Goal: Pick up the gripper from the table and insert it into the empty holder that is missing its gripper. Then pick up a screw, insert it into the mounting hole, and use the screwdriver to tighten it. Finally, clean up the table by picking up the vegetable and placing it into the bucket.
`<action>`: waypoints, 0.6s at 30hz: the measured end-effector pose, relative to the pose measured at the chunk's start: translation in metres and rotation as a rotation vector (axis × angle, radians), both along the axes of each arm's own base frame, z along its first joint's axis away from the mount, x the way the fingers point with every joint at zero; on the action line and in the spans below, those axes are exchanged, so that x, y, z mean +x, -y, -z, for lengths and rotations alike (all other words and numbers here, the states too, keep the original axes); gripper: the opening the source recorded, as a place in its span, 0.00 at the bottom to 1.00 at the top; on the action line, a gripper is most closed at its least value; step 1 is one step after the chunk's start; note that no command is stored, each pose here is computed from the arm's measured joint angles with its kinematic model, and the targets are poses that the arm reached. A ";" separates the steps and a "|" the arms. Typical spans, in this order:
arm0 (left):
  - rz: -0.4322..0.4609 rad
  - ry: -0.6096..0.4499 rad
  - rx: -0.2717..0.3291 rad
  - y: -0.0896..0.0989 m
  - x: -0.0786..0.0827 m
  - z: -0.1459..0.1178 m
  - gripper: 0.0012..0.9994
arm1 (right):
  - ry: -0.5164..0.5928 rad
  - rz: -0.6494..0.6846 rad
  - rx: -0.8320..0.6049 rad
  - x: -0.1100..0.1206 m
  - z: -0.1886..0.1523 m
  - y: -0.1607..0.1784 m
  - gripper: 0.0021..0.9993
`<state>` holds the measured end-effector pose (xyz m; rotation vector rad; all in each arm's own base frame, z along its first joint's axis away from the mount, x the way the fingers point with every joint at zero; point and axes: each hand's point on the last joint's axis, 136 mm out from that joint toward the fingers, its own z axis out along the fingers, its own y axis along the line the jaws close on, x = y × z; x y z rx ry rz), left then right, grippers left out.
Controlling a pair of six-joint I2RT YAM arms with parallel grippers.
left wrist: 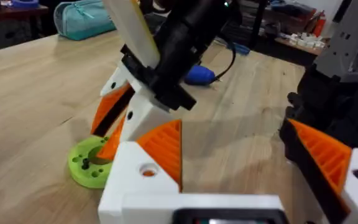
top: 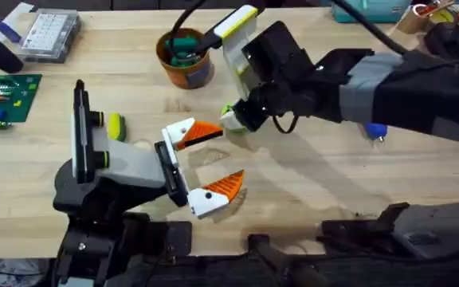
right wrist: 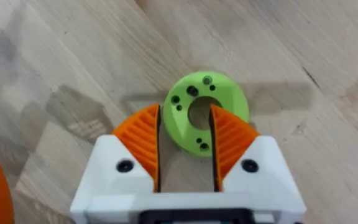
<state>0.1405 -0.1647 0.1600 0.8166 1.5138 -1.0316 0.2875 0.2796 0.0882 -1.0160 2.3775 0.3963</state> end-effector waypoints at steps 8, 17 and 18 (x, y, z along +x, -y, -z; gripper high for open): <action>0.000 0.000 0.000 0.000 0.000 0.000 0.98 | 0.000 -0.011 0.011 0.005 0.009 -0.008 0.40; 0.000 0.000 0.000 0.000 0.000 0.000 0.98 | 0.004 -0.015 0.022 0.011 0.020 -0.015 0.40; 0.000 0.000 0.000 0.000 0.000 0.000 0.98 | 0.002 -0.016 0.020 0.011 0.022 -0.015 0.40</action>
